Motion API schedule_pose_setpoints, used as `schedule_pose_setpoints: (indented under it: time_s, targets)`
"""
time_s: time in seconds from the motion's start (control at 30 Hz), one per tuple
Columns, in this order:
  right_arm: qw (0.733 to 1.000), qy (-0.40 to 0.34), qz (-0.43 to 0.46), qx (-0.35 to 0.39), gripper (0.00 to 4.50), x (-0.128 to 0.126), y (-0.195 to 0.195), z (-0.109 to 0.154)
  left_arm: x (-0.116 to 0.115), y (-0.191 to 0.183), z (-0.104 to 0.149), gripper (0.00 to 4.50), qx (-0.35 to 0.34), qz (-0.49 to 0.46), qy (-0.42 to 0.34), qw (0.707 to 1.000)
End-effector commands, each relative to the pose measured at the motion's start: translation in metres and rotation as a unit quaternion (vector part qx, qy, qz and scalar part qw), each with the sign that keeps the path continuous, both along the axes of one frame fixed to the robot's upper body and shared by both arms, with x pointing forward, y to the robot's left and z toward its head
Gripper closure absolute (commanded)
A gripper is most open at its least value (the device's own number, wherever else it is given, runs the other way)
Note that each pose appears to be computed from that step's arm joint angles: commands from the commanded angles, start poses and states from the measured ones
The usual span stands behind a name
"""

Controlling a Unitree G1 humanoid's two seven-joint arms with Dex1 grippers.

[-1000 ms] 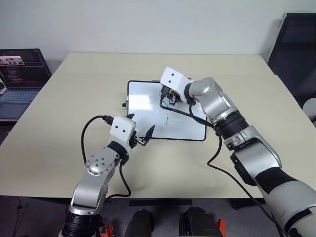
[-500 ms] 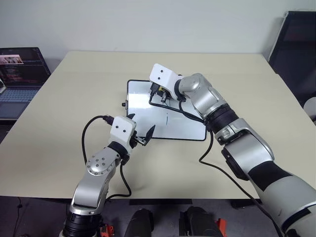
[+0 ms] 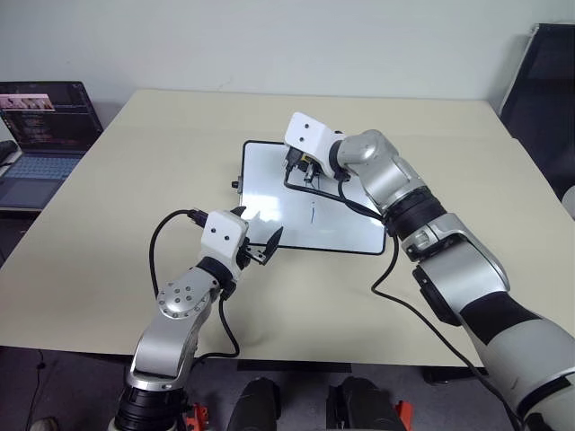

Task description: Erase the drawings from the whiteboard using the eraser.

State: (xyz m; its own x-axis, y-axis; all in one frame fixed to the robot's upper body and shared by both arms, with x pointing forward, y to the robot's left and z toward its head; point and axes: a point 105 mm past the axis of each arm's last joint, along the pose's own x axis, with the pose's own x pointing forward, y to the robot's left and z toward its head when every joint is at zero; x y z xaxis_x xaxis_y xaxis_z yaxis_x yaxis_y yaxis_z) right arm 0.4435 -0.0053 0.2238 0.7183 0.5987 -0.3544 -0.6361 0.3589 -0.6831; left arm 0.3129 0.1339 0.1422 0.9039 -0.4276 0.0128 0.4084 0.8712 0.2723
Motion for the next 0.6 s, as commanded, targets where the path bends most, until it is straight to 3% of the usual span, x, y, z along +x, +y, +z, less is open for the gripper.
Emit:
schedule_pose_setpoints:
  time_s: [0.03, 0.6]
  targets:
    - [0.999, 0.010, -0.042, -0.017, 3.42, 0.007, -0.030, -0.010, -0.001, -0.005, 0.012, 0.00, 0.000, -0.010, -0.027, 1.000]
    - [0.995, 0.025, -0.090, -0.029, 3.42, 0.004, -0.076, -0.023, -0.002, -0.003, 0.012, 0.00, 0.005, -0.009, -0.028, 1.000]
